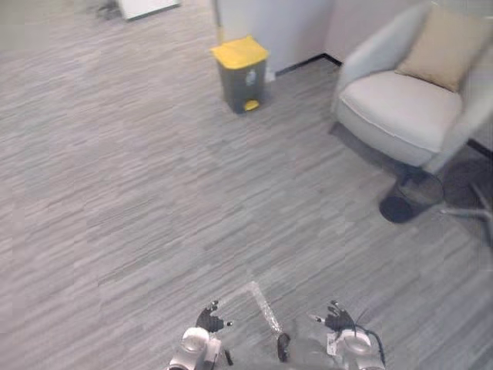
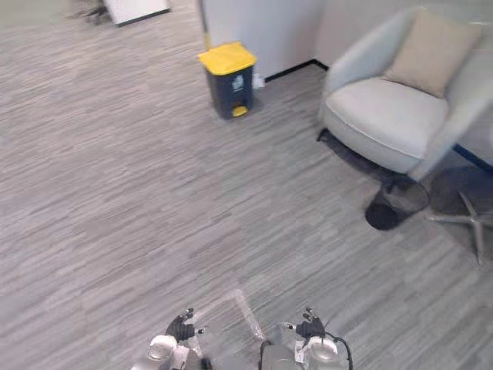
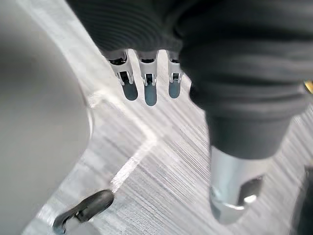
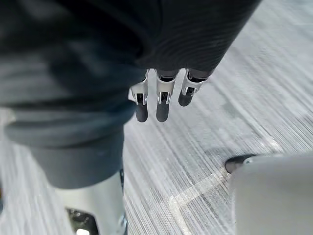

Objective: Organize the slippers on the shoe rack

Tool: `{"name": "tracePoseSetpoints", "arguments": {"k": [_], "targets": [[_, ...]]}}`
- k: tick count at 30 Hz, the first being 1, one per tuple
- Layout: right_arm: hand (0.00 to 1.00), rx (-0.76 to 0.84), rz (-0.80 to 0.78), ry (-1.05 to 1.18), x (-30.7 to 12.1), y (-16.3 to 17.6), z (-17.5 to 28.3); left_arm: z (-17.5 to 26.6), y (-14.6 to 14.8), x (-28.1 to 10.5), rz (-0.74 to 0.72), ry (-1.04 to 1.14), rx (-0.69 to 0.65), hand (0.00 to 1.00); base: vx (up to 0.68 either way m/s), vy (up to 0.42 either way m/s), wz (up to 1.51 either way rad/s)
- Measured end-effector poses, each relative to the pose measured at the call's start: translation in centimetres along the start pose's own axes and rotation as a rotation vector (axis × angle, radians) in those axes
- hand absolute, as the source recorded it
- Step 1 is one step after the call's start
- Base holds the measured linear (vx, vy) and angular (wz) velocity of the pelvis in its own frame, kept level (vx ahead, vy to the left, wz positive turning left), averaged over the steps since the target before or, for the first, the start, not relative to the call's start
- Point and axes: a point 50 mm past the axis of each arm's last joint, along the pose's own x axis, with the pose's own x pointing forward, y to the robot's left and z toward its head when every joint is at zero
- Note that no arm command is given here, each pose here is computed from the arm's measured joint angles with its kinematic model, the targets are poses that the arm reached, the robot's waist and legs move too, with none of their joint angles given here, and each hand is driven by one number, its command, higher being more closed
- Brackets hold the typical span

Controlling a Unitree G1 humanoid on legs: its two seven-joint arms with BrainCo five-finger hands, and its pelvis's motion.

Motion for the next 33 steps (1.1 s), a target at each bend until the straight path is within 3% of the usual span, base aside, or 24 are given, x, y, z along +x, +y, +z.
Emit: {"name": "tracePoseSetpoints", "arguments": {"k": [7, 11, 24, 33], "targets": [[0.0, -0.01, 0.067, 0.043, -0.4, 2.4, -1.1, -1.3, 2.3, -0.2, 0.047, 0.04, 0.047, 0.0, 0.1, 0.266, -1.01], [0.0, -0.029, 0.062, 0.022, 0.0, 2.1, -0.2, -1.3, 3.1, -0.2, 0.07, 0.045, 0.051, 0.0, 0.06, 0.135, -1.06], [0.0, -0.097, 0.031, 0.024, 0.3, 0.8, 0.1, -0.4, 1.8, 0.0, 0.049, 0.024, -0.011, 0.0, 0.04, -0.054, -0.69], [0.0, -0.088, -0.033, 0.044, 0.2, -1.3, -0.6, -0.5, 1.6, 0.0, 0.053, 0.025, -0.031, 0.0, 0.08, 0.128, -0.89]]}}
